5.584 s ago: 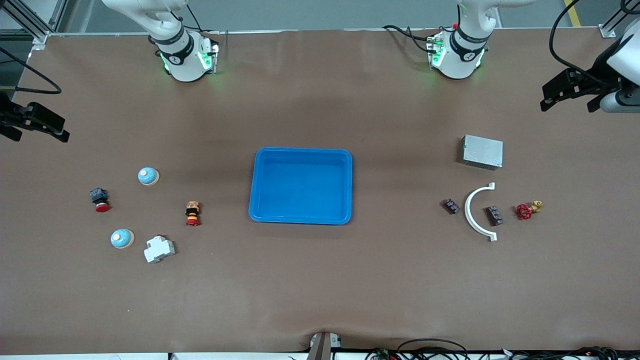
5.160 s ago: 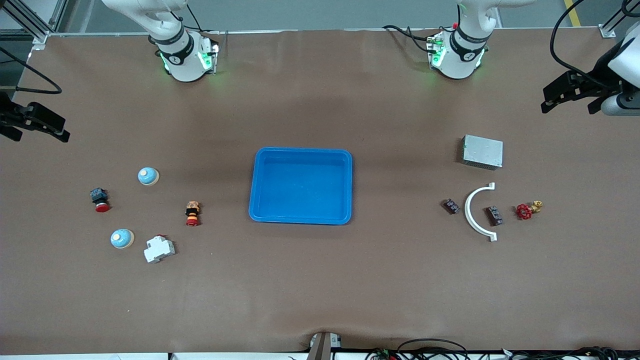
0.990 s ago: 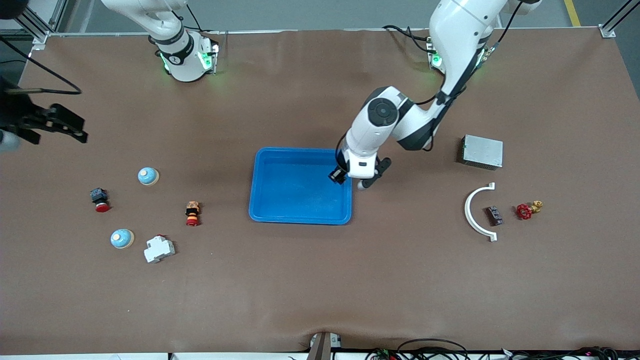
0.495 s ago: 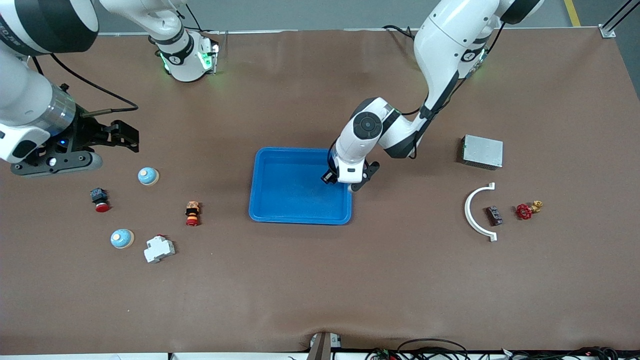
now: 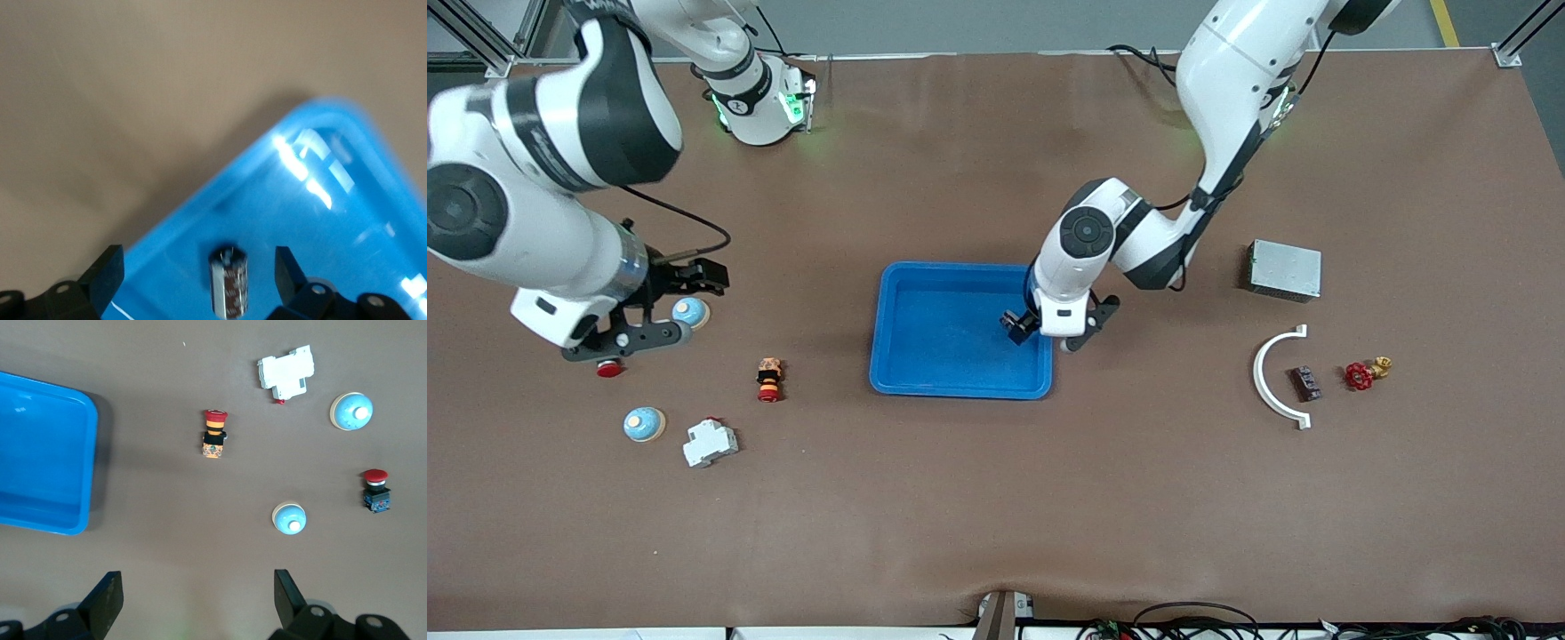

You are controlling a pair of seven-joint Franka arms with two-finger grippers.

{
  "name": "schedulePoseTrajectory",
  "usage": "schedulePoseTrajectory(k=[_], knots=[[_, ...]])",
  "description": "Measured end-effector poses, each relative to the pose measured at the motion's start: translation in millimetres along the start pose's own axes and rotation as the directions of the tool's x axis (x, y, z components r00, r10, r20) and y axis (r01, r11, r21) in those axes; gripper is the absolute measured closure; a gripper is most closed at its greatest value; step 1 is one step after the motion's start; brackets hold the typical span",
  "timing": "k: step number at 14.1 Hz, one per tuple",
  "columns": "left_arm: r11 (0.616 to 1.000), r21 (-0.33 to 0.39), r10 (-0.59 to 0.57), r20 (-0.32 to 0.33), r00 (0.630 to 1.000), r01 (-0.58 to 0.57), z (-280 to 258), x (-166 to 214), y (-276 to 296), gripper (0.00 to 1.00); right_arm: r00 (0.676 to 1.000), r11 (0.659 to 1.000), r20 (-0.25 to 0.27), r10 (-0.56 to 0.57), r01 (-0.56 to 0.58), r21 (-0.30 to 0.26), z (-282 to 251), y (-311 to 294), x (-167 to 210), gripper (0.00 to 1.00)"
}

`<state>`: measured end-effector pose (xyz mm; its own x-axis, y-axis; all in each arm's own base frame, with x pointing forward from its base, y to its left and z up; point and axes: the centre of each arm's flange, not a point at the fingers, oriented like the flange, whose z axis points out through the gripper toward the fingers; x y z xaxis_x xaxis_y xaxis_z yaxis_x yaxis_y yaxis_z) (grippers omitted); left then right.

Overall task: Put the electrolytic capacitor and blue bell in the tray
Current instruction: 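Grasp the blue bell with the right gripper while the left gripper returns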

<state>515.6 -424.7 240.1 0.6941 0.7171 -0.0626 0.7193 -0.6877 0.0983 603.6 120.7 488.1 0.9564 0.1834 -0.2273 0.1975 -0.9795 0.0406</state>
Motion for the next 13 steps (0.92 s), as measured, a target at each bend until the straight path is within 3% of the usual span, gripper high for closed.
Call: schedulePoseTrajectory(k=[2, 5, 11, 13], knots=[[1.000, 0.015, -0.009, -0.059, 0.998, 0.010, -37, 33, -3, 0.00, 1.000, 1.000, -0.001, 0.008, -0.008, -0.004, 21, 6, -1, 0.00], [0.998, 0.058, -0.027, -0.126, 0.992, 0.035, -77, 98, -26, 0.00, 0.999, 1.000, -0.053, 0.011, -0.012, -0.019, 48, 20, -24, 0.00], [0.990, 0.103, 0.109, -0.129, 0.986, -0.096, -95, 179, -70, 0.00, 0.997, 1.000, -0.073, -0.004, 0.005, 0.011, 107, 120, -78, 0.00], [0.982, 0.132, 0.153, -0.117, 0.981, -0.138, -95, 222, -98, 0.00, 0.995, 1.000, -0.104, -0.006, 0.007, 0.010, 123, 133, -83, 0.00]])
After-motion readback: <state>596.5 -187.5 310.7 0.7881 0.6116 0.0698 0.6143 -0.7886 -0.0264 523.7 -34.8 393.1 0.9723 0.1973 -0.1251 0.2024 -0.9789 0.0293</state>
